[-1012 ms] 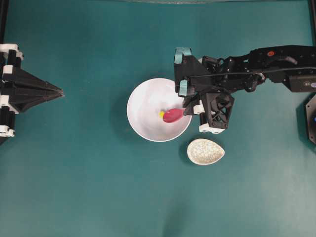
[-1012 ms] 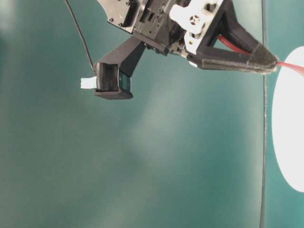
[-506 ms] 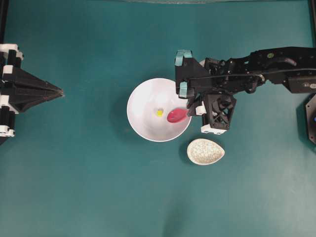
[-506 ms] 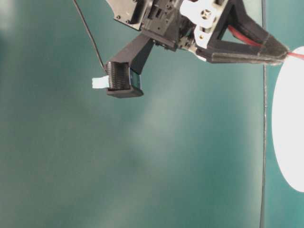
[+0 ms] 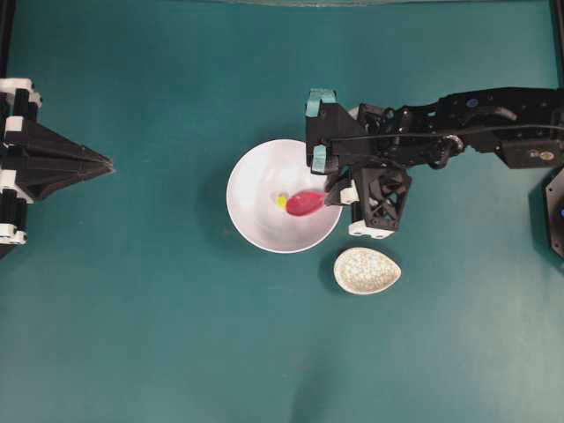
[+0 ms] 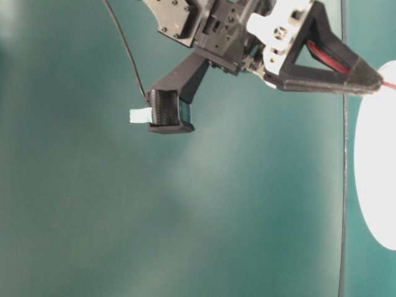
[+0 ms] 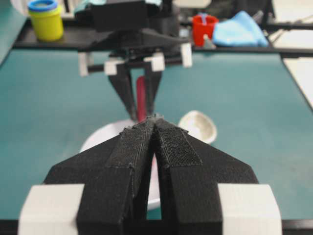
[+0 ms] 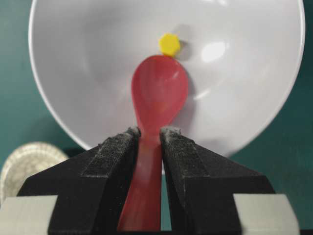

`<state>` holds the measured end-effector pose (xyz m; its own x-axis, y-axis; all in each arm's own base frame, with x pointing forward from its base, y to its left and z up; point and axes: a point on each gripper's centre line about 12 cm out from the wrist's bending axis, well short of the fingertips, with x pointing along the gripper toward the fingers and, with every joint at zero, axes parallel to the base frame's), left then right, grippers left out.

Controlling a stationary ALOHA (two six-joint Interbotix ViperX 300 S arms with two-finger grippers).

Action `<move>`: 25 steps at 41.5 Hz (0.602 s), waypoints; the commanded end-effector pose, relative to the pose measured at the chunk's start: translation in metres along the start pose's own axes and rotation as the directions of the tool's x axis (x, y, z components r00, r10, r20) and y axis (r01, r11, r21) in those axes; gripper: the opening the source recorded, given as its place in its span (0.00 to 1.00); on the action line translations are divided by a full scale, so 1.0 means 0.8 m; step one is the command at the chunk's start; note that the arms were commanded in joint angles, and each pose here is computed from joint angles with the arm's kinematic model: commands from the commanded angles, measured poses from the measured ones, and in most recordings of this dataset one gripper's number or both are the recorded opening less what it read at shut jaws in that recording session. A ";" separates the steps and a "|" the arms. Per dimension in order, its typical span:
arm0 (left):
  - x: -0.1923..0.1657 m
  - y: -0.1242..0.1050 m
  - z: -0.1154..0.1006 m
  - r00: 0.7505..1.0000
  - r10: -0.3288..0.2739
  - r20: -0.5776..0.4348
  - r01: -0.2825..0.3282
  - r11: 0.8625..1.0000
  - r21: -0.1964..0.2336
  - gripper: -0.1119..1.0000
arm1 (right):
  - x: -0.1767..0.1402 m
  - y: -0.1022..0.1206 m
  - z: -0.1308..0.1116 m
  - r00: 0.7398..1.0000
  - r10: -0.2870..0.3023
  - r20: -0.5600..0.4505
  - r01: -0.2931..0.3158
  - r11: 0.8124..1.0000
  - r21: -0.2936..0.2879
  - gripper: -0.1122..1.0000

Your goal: Scoop the yellow hexagonal prism block from the bowl with a spoon using the right arm.

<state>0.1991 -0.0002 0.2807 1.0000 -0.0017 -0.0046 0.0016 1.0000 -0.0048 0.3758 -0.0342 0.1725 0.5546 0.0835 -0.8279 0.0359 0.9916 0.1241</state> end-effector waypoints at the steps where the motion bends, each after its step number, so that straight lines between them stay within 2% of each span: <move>1: 0.003 0.000 0.010 1.000 0.001 0.020 -0.001 1.000 0.005 0.10 | -0.003 -0.002 0.011 0.999 -0.011 0.041 0.011 1.000 -0.006 0.32; 25: 0.003 0.000 0.010 1.000 0.001 0.018 -0.001 1.000 0.003 0.10 | 0.004 -0.013 0.027 0.979 -0.075 0.189 0.076 0.997 0.002 0.32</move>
<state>0.1991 -0.0002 0.2807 1.0000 -0.0017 -0.0046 0.0016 1.0000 -0.0048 0.3928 -0.0442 0.1712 0.6656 0.0040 -0.7463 0.0722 0.9950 0.0697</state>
